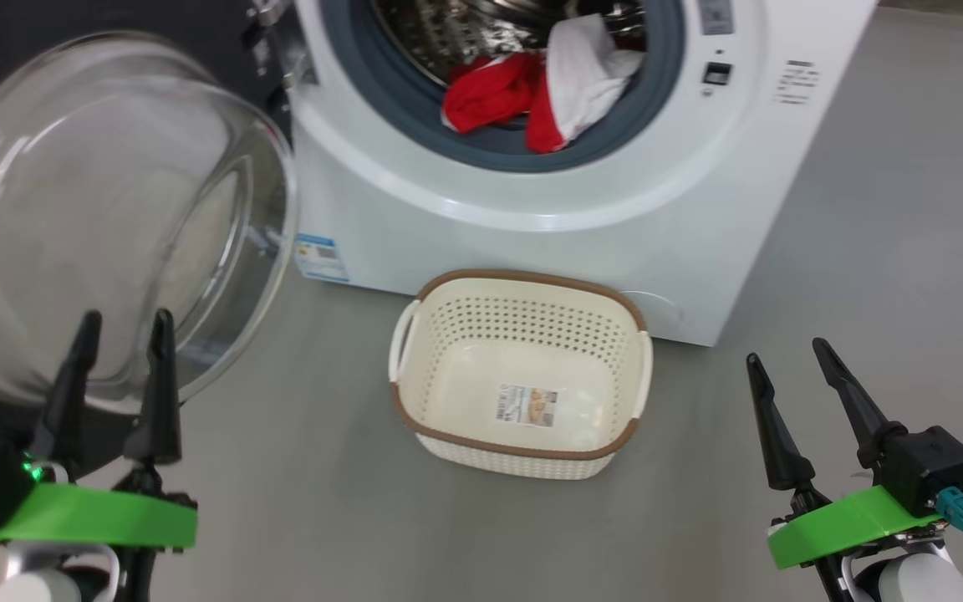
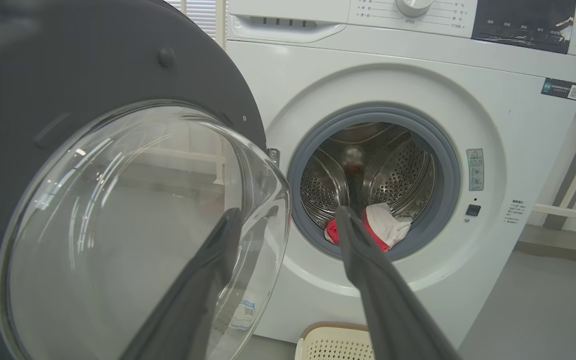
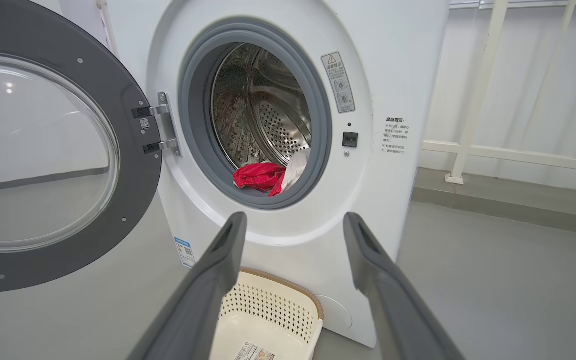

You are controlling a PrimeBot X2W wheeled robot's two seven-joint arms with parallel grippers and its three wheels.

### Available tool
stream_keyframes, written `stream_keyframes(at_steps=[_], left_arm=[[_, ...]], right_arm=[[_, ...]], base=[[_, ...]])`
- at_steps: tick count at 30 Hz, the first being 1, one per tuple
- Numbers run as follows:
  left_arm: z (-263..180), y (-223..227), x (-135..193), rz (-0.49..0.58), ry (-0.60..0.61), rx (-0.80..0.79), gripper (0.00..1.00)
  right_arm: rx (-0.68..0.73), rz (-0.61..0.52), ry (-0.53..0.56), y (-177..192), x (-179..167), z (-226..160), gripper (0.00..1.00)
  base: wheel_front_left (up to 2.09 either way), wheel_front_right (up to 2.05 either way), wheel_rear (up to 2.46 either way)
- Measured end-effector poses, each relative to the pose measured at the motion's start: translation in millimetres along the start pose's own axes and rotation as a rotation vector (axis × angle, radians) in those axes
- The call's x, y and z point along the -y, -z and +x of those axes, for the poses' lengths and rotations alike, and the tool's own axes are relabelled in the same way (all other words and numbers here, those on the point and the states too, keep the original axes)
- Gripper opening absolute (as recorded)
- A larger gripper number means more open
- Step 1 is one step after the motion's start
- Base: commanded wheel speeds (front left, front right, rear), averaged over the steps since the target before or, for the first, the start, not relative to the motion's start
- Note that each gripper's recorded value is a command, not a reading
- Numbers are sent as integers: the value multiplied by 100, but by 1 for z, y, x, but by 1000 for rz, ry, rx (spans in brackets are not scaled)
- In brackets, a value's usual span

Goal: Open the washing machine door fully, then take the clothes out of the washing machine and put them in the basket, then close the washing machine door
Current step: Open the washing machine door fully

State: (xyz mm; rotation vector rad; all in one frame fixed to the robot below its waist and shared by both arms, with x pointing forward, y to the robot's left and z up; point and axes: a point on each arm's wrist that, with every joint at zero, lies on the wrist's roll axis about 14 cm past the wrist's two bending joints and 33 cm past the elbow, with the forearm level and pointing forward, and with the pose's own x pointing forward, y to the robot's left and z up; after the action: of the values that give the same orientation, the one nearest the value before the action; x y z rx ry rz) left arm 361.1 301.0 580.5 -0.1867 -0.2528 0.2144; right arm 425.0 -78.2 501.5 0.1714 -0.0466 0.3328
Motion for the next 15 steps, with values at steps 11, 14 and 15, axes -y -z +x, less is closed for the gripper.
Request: stream_keyframes(at_steps=[11, 14, 15], left_arm=[[-9, 30, 49, -100, 163, -77, 100], [-13, 36, 62, -99, 211, -99, 100], [-15, 38, 66, -100, 230, -104, 100]], right_arm=[[68, -33, 137, -25, 40, -39, 100], [69, -36, 161, -27, 46, -49, 100], [67, -35, 174, -26, 49, -54, 100]], base=[[0, 0, 0], [0, 0, 0], [0, 0, 0]])
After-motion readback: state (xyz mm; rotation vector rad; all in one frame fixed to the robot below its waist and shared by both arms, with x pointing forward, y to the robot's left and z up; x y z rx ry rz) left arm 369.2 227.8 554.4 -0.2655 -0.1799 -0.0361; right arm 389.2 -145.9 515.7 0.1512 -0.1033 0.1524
